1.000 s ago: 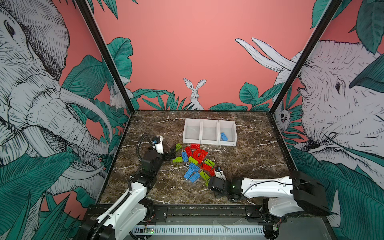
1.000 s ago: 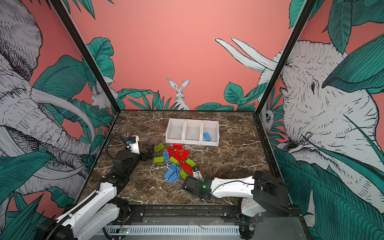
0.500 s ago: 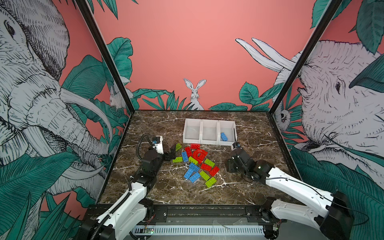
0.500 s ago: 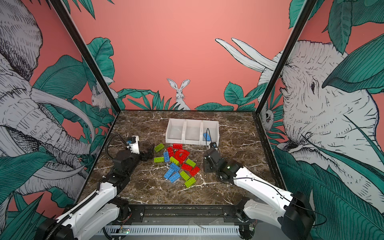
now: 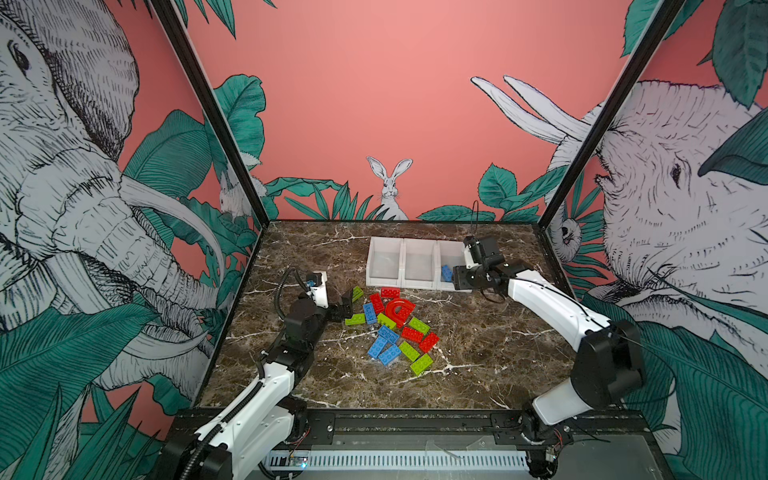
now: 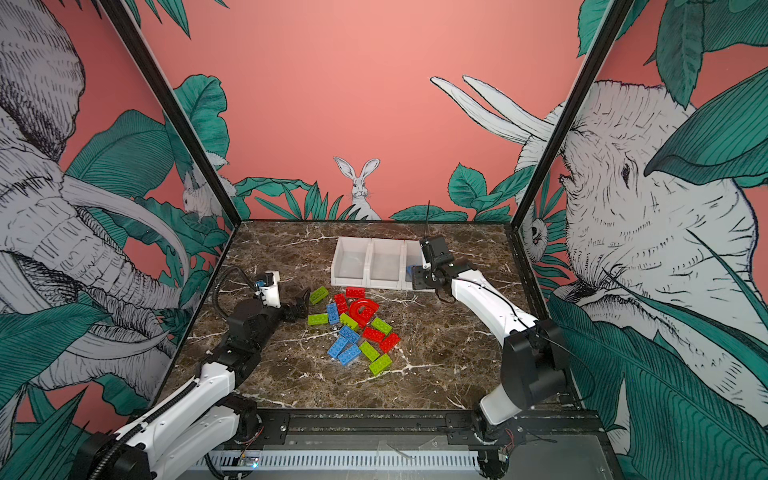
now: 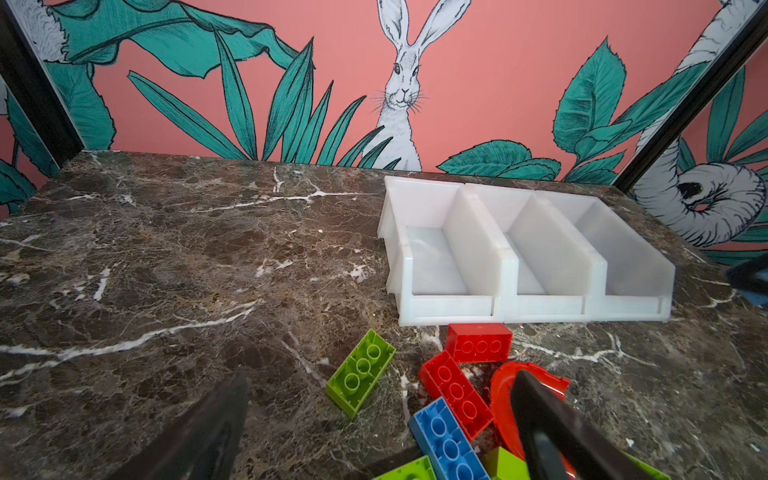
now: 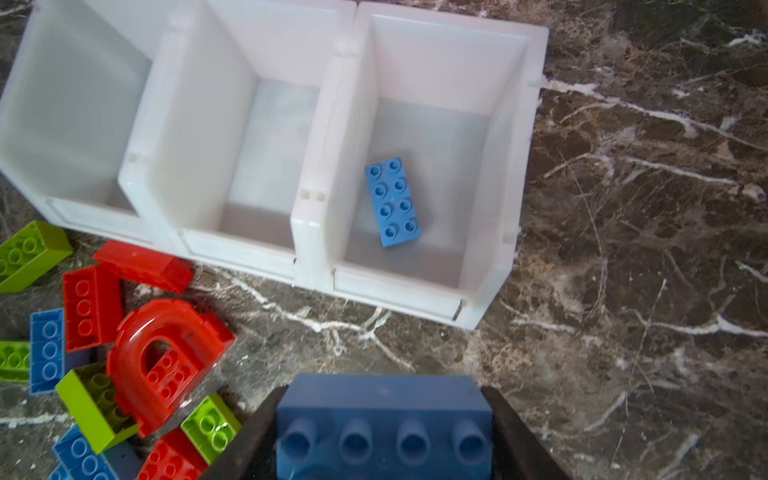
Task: Sort the legos into containers by color
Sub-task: 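Carry the second blue brick to the same bin compartment and release it, then withdraw the right gripper from the bin back over the brick pile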
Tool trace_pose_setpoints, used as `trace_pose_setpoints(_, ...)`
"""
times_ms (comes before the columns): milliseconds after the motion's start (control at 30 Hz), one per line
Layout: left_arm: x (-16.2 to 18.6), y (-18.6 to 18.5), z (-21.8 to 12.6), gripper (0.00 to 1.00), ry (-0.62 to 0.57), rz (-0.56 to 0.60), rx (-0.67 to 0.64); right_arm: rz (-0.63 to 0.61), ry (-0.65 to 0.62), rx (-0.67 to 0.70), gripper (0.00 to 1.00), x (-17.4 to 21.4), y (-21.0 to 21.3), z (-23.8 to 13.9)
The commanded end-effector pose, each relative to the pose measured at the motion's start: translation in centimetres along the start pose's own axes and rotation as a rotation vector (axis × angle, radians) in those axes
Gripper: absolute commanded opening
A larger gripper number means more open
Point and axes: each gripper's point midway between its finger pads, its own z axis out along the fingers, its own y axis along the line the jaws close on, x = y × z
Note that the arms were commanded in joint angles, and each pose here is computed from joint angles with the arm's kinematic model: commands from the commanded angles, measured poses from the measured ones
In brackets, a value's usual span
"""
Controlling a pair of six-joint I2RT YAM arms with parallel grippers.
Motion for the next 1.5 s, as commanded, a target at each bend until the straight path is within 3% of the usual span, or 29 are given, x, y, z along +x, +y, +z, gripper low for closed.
trace_pose_setpoints(0, -0.2, -0.2, 0.0, 0.99, -0.014, -0.015, 0.018, -0.023, -0.007, -0.032, 0.40, -2.6, -0.1, 1.6)
trace_pose_setpoints(333, 0.1, -0.2, 0.2, 0.99, -0.004, -0.010, 0.015, -0.010, 0.042, -0.029, 0.42, -4.7, -1.2, 6.6)
trace_pose_setpoints(433, 0.2, -0.2, 0.2, 0.99, -0.002, -0.010, 0.017, -0.007, 0.046, -0.027, 0.46, -4.9, -1.5, 7.5)
trace_pose_setpoints(500, 0.2, -0.2, 0.3, 0.99, -0.002, -0.009, 0.018, -0.008, 0.044, -0.024, 0.54, -5.1, -1.6, 7.7)
trace_pose_setpoints(600, 0.3, -0.3, 0.3, 0.99, 0.001, -0.009, 0.021, -0.001, 0.026, -0.016, 0.68, -5.8, -1.7, 7.4)
trace_pose_setpoints(733, 0.4, -0.4, 0.5, 0.99, 0.009, -0.002, 0.029, 0.028, -0.021, -0.019, 0.78, -6.9, -1.6, 6.3)
trace_pose_setpoints(933, 0.8, -0.9, 1.0, 0.99, 0.036, 0.000, 0.058, 0.096, -0.057, -0.025, 0.78, -7.1, -1.6, 4.8)
trace_pose_setpoints(1033, 0.6, -1.7, 1.1, 0.99, 0.048, 0.012, 0.095, 0.131, -0.114, -0.038, 0.76, -6.7, -0.3, 1.3)
trace_pose_setpoints(1100, 0.6, -2.2, 1.0, 0.99, 0.046, 0.018, 0.118, 0.109, -0.100, -0.072, 0.77, -5.4, 1.5, -1.1)
trace_pose_setpoints(1200, 0.4, -2.8, 1.1, 0.99, 0.041, 0.041, 0.146, 0.049, -0.025, -0.094, 0.76, -0.3, 3.5, -4.0)
trace_pose_setpoints(1467, 1.8, -5.3, 1.8, 0.99, 0.077, 0.126, 0.191, 0.063, -0.070, -0.194, 0.70, 10.2, 7.4, -7.3)
